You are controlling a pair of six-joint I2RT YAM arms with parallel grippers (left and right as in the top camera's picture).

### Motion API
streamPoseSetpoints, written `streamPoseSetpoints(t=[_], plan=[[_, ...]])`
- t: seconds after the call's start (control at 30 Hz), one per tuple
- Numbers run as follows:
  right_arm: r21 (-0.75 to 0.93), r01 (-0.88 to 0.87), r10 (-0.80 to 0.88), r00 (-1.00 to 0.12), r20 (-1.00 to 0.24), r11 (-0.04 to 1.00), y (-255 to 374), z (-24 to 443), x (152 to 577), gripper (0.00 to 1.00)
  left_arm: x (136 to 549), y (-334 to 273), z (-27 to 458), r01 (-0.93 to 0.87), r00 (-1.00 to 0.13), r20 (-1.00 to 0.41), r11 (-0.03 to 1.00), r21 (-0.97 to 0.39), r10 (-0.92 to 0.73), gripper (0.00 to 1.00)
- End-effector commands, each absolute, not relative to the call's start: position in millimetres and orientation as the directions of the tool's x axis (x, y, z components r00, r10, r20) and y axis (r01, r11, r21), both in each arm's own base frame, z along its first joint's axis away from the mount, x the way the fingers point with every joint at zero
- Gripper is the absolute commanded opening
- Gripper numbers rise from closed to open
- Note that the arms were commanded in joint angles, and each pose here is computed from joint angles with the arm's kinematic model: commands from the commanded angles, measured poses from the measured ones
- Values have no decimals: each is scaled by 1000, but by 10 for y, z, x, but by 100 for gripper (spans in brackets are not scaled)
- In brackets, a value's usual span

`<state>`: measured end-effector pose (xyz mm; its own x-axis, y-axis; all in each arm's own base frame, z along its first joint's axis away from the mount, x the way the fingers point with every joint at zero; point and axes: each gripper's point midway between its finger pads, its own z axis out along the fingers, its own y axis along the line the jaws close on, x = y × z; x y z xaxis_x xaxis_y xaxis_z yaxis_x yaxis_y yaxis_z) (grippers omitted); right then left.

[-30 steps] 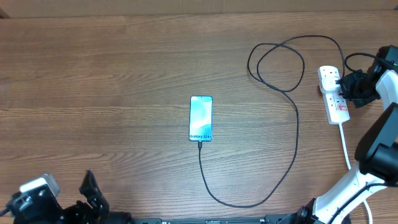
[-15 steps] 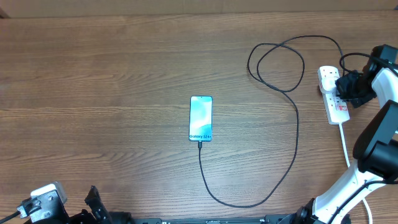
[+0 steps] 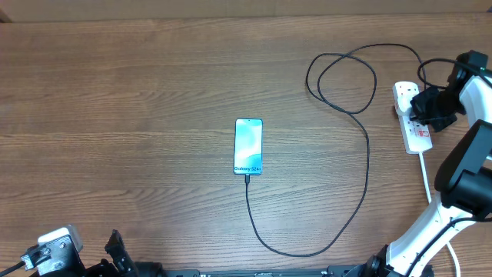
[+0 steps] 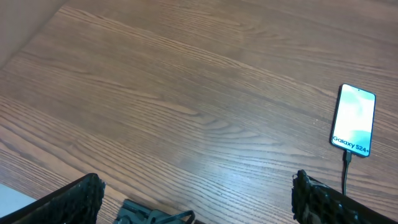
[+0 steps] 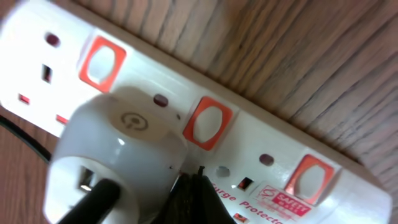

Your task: Plug charger to phone and switch on socket

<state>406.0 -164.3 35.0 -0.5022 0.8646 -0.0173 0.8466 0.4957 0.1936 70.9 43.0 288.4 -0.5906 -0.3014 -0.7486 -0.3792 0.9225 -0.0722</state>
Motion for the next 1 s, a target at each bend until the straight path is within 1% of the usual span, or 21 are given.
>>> streamPoseSetpoints(t=[0.0,0.27,0.43,0.57,0.7,0.77,0.83,0.97], plan=[[266,821,860,-506,-75,506,-1756,545,4292,4,690,441,2885,-383,-586,-754,921,-67,-298,100],[256,822,860,-497,-116,509,-1839,550,4333,4,690,441,2885,-383,-586,-754,921,-67,-298,100],[258,822,861,-496,-117,508,-1841,525,4352,4,690,441,2885,-383,-586,-754,921,-67,-298,100],[250,816,852,-513,-99,521,-1756,415,4376,4,690,441,2885,-383,-586,-754,921,-67,-298,100],[226,806,832,-552,-48,548,-1557,231,4374,4,690,441,2885,-383,-586,-754,921,-67,-298,100],[214,786,808,-588,-28,580,-1435,140,4378,4,690,441,2885,-383,-586,-754,921,-67,-298,99],[209,768,787,-617,-15,606,-1330,107,4379,4,690,441,2885,-383,-586,-754,921,-67,-298,100],[192,763,776,-630,12,617,-1237,127,4333,4,689,442,2885,-384,-586,-754,921,-67,-299,100]])
